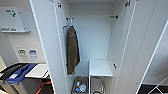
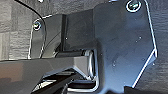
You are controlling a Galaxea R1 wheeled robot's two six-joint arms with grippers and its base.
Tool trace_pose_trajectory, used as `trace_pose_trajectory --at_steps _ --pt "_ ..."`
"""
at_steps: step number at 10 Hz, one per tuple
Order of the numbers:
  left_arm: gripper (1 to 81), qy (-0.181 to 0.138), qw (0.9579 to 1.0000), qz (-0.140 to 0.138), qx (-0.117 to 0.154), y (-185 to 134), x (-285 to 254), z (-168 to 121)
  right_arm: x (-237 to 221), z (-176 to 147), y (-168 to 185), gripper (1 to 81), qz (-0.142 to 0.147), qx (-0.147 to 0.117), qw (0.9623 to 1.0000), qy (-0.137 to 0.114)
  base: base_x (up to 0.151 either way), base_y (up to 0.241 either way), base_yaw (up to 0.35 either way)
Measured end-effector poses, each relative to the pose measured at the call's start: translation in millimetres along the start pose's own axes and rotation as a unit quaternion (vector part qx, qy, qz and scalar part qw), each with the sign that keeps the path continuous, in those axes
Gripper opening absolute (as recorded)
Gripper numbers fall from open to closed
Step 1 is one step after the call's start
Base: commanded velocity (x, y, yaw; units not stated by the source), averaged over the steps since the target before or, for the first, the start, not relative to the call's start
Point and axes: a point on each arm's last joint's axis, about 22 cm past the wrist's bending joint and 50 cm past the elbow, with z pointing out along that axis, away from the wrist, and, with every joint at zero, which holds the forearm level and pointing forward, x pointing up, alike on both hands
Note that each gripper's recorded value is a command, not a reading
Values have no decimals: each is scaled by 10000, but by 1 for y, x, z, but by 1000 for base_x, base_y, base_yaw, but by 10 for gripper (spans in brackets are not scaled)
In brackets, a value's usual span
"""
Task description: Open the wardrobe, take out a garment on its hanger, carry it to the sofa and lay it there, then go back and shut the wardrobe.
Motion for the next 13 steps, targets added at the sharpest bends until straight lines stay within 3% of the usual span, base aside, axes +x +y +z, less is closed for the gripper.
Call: trace_pose_trajectory --at_steps 6,7,9,11,12,13 --pt "811 -24 10000 -28 -8 3 -4 0 0 0 1 811 2 -9 10000 -6 0 0 0" --pt "811 -26 9998 -209 4 4 -3 1 0 0 1 811 -2 -7 10000 -3 0 0 0" --pt "811 26 9939 -1102 61 0 1 1 0 0 1 811 0 -7 10000 -5 0 0 0" --pt "811 -232 9906 -1275 438 -16 -17 -1 4 0 1 811 -10 -5 10000 15 0 0 0" --pt "811 -410 9901 -1182 630 -18 -24 0 6 0 0 811 -16 -4 10000 28 0 0 0" --pt "811 -518 9925 -885 670 -14 -27 2 6 0 0 811 -15 -4 10000 28 0 0 0"
